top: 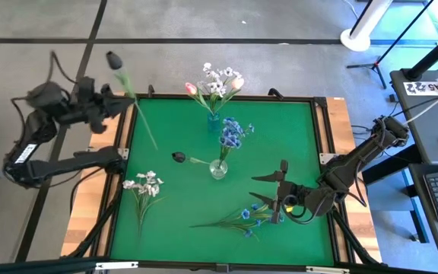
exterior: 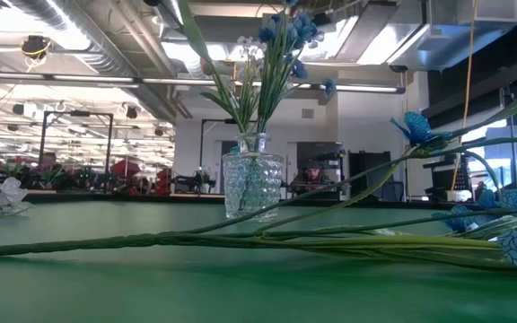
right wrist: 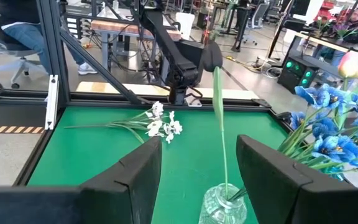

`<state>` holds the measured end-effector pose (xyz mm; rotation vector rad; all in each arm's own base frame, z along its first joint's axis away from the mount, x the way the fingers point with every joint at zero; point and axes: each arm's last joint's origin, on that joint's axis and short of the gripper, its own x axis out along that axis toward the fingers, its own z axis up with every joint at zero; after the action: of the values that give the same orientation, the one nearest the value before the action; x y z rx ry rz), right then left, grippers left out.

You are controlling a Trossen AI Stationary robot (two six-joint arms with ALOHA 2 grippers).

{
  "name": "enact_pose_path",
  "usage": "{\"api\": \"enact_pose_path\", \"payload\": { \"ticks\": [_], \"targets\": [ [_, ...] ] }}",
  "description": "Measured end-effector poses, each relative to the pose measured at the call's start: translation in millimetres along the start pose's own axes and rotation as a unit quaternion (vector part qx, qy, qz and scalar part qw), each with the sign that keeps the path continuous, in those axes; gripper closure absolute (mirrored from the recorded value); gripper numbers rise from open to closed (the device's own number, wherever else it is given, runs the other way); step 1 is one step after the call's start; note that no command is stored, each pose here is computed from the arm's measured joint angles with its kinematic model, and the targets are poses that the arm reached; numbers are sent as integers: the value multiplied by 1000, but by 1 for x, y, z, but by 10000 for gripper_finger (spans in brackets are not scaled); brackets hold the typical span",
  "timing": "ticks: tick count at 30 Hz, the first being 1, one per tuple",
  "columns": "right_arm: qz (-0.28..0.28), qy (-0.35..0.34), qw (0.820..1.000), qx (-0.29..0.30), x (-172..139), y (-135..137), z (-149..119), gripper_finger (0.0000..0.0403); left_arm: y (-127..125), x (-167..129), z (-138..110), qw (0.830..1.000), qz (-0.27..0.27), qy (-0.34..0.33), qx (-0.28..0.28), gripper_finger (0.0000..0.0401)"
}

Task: Sort flowers into vase by color
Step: Put the black tulip into the transparent vase

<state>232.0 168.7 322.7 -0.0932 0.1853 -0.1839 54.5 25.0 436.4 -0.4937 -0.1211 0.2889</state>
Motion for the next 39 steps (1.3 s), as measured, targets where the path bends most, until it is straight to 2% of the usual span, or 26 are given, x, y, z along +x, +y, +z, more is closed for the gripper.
{"api": "enact_pose_path", "payload": {
  "ticks": [4,6,10,14,22,30,35,39],
  "targets": [
    [-4,-3,1000,0,0,0,1,198,-9,-3,3,998,-68,-4,3,401],
    [-13,-6,1000,2,2,-2,2,198,-13,4,5,993,-119,-5,8,401],
    [-24,-7,1000,7,7,-7,3,198,-21,33,3,974,-226,-12,9,401],
    [-16,-5,1000,15,11,-11,3,198,-33,62,-4,961,-272,-12,43,401],
    [-6,-4,1000,16,11,-9,3,198,-63,123,-50,970,-201,1,137,401],
    [-6,-2,1000,15,11,-10,3,198,-96,149,-105,975,-52,19,217,401],
    [-6,-1,1000,14,11,-10,2,198,-110,167,-145,970,-9,44,240,401],
    [-6,-1,1000,14,11,-10,2,198,-117,183,-169,964,27,31,262,401]
  ]
}}
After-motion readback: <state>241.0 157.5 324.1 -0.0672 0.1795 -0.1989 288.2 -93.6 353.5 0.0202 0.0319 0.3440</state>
